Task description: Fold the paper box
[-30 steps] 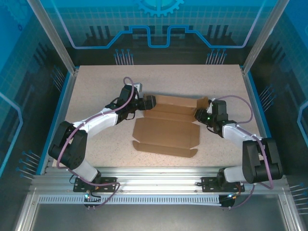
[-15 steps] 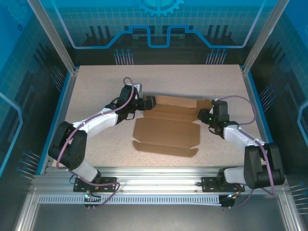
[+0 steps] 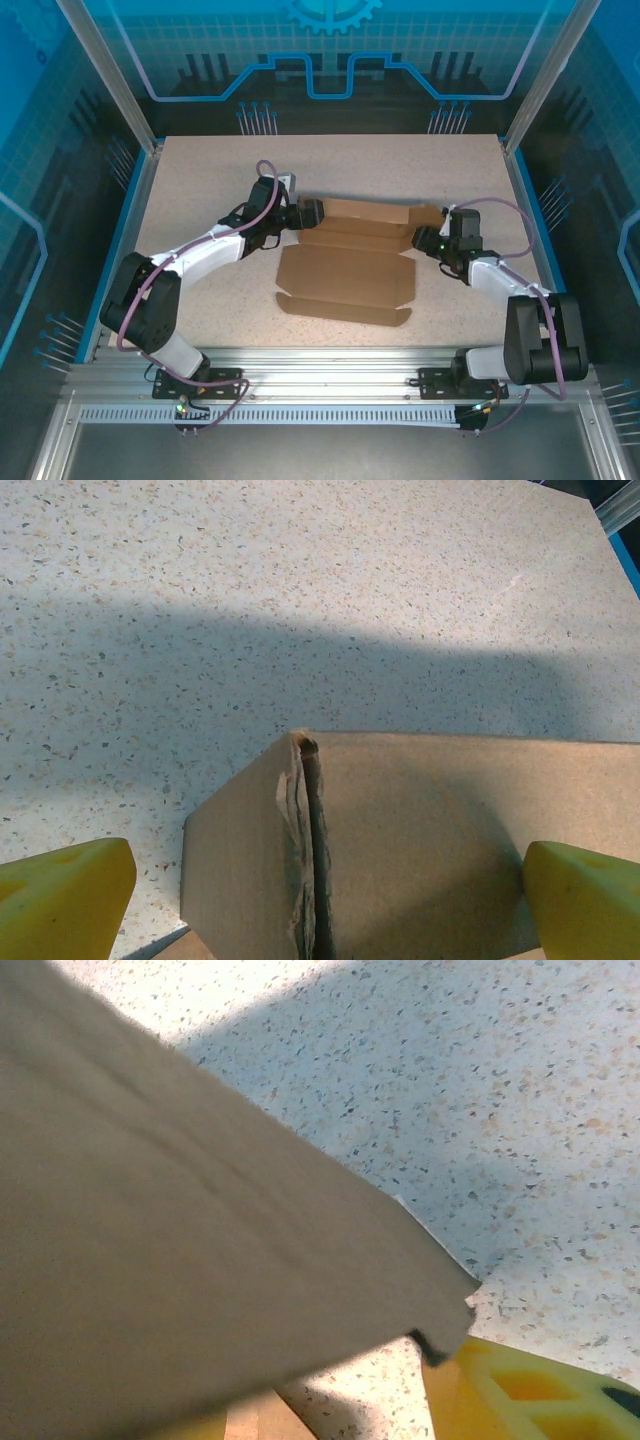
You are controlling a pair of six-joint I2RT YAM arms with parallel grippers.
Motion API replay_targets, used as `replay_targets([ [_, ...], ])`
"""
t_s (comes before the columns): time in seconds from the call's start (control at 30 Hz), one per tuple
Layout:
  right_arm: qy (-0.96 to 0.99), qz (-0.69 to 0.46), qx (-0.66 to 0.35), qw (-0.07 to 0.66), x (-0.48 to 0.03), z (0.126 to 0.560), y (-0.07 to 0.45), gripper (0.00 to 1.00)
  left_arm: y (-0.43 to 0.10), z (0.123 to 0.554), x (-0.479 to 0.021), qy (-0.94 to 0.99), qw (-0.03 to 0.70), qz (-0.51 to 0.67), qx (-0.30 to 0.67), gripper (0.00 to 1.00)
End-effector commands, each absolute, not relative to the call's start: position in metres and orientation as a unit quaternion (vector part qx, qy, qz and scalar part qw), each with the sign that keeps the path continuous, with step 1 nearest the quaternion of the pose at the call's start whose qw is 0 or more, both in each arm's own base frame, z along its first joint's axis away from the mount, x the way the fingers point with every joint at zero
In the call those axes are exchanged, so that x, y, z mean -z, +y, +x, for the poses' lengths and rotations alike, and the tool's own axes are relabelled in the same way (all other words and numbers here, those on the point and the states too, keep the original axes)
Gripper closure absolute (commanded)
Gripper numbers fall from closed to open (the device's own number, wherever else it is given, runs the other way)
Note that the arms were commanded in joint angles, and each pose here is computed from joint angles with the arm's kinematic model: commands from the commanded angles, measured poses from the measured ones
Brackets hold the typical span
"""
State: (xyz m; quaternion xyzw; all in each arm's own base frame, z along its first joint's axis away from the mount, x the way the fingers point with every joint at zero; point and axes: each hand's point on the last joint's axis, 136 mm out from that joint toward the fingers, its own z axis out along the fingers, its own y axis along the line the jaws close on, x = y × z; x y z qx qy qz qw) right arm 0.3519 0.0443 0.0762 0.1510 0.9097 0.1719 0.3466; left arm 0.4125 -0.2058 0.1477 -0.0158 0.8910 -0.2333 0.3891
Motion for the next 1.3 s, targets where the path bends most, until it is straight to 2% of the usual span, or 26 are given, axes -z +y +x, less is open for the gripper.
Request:
replay_targets([
  [0.0, 0.909, 0.143, -0.207, 0.333, -0.069, 0.348, 0.058, 0.46, -0.197, 0.402, -0.134, 0.909, 0.365, -0.011, 0.201, 0.01],
  [0.23, 0.898, 0.143, -0.223, 0.353, -0.081, 0.34, 0.063, 0.47, -0.197, 0.402, -0.135, 0.908, 0.366, -0.013, 0.205, 0.01],
  [0.67, 0.889, 0.059, -0.216, 0.401, -0.112, 0.293, 0.082, 0.45, -0.199, 0.404, -0.136, 0.907, 0.366, -0.015, 0.209, 0.01],
  [0.83, 0.893, 0.008, -0.232, 0.385, -0.116, 0.305, 0.097, 0.44, -0.201, 0.404, -0.136, 0.907, 0.363, -0.015, 0.212, 0.01],
  [1.27, 0.91, 0.019, -0.198, 0.365, -0.096, 0.347, 0.09, 0.42, -0.202, 0.405, -0.14, 0.905, 0.366, -0.012, 0.215, 0.01],
])
